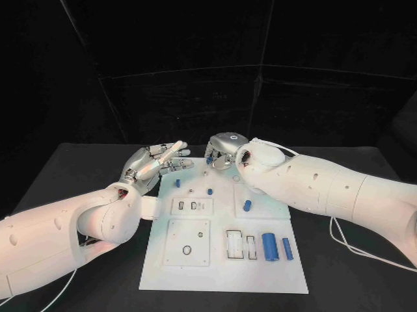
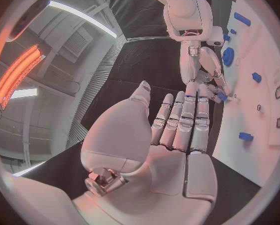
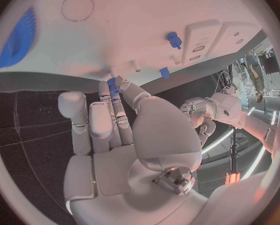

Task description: Assemble the parts on the task board

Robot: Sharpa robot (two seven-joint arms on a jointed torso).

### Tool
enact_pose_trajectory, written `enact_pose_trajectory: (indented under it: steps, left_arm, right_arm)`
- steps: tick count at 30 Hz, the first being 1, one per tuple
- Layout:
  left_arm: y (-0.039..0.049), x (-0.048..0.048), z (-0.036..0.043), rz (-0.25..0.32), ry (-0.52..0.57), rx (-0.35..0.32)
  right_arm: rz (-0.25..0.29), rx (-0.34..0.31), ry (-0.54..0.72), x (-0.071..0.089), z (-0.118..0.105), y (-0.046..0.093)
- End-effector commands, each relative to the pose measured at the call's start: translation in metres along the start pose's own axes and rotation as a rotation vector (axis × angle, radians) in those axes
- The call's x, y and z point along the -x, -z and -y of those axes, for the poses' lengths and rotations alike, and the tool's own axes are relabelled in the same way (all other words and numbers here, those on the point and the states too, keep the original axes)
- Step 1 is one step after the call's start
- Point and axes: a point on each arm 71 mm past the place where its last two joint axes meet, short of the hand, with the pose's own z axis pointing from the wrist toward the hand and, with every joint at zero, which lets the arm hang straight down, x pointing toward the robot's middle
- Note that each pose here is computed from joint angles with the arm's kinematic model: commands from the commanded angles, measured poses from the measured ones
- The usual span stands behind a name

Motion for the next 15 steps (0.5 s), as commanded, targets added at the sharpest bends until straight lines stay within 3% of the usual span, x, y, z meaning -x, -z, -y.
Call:
enact_pose_trajectory:
  steps: [1, 15]
  left_arm:
    - [-0.0004, -0.0009, 0.0014, -0.012, 0.005, -0.006]
    - [-0.0008, 0.0001, 0.0012, -0.010, 0.004, -0.005]
  right_arm:
    - [0.000, -0.004, 0.009, -0.0006, 0.0006, 0.0007]
    - [0.004, 0.006, 0.006, 0.0001, -0.0017, 0.0030]
